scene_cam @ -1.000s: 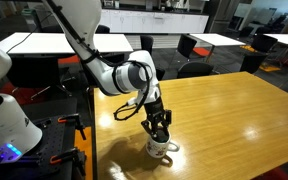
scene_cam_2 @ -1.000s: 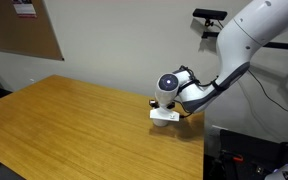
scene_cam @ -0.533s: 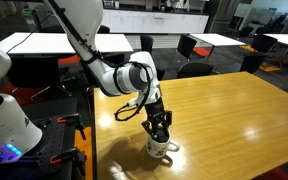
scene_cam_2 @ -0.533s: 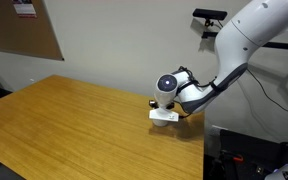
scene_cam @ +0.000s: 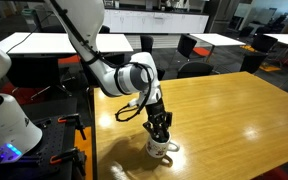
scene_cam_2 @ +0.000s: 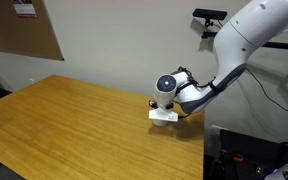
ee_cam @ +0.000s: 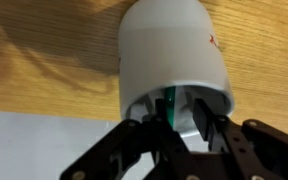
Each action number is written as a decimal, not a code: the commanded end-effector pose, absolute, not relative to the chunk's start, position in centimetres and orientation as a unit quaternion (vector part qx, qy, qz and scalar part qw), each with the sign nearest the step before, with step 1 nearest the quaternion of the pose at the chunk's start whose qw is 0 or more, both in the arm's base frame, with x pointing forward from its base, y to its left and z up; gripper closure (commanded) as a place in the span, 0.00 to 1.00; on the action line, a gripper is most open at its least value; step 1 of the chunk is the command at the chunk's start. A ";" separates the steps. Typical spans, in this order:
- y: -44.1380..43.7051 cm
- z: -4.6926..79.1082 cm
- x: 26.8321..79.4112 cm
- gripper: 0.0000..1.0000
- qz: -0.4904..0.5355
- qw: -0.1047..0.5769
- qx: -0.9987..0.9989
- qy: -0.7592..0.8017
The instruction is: Remove the green pen from the mug
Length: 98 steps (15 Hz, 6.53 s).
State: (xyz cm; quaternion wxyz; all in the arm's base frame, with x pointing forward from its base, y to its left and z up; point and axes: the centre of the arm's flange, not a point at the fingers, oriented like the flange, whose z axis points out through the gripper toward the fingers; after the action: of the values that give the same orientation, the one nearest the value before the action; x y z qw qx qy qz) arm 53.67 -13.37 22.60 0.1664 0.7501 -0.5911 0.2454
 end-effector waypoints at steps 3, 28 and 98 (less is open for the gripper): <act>-13.7 22.7 54.5 0.76 0.249 0.174 0.741 -0.599; -11.7 29.5 51.3 0.97 0.317 0.204 0.719 -0.584; 9.2 30.1 47.3 0.26 -0.001 0.086 0.979 -0.186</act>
State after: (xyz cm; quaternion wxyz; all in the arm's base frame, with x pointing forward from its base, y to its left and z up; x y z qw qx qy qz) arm 47.03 9.77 28.67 0.0796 0.9786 -0.1894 0.0104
